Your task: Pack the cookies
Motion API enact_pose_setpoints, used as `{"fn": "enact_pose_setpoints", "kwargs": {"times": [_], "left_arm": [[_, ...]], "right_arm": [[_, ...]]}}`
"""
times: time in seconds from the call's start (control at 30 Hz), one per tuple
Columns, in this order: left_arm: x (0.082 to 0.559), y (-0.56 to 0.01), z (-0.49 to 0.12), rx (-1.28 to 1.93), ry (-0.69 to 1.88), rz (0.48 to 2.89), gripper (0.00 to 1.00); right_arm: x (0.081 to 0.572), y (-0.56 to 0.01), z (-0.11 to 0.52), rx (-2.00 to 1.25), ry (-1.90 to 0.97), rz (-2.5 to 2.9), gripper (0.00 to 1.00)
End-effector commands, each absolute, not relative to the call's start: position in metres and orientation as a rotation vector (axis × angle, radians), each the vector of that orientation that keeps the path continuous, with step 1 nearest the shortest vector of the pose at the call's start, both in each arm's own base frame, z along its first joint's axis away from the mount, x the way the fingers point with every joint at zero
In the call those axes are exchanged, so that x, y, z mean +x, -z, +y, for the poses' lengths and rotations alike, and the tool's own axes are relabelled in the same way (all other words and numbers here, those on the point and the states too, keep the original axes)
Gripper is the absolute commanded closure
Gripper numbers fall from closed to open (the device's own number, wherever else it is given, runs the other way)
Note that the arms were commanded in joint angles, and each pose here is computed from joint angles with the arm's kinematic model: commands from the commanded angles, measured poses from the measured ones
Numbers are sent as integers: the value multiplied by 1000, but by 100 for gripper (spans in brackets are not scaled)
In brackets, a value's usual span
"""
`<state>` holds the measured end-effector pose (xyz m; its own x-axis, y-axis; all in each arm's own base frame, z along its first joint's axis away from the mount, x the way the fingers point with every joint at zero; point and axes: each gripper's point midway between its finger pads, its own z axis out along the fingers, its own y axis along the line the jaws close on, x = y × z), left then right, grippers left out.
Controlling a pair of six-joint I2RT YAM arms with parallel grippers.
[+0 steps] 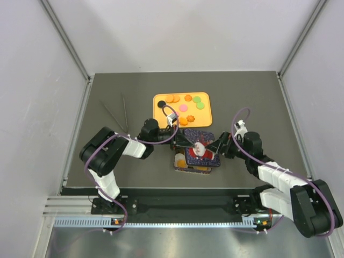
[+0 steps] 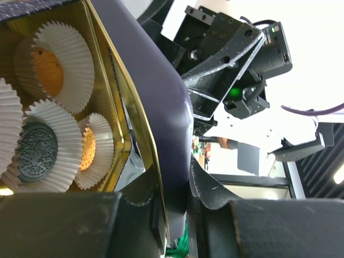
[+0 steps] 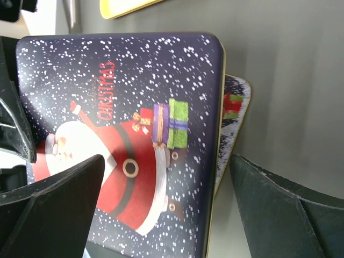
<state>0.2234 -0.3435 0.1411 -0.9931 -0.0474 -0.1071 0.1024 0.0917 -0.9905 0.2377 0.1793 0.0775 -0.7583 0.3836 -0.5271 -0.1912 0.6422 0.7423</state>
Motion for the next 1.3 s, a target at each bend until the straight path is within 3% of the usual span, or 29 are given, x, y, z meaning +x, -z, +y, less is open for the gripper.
{"fn": "enact_pose_setpoints", "kwargs": {"times": [0.0, 0.17, 0.5, 0.7, 1.07, 1.27], "left_arm": [[218, -158, -341, 180, 2098, 2144, 100], [218, -157, -338, 188, 2096, 2155, 99], [224, -151, -332, 181, 2046, 2201, 95], [230, -142, -328, 169, 1976, 2242, 89], [240, -131, -318, 119, 1899, 2293, 79], [245, -126, -310, 87, 1851, 2324, 67]], "right_arm": [[239, -93, 191, 78, -1168, 2111, 0], [235, -89, 193, 76, -1194, 2121, 4], [233, -83, 193, 79, -1194, 2142, 29], [234, -82, 193, 81, -1191, 2146, 39], [233, -76, 193, 91, -1189, 2162, 43], [235, -75, 192, 103, -1185, 2162, 44]]}}
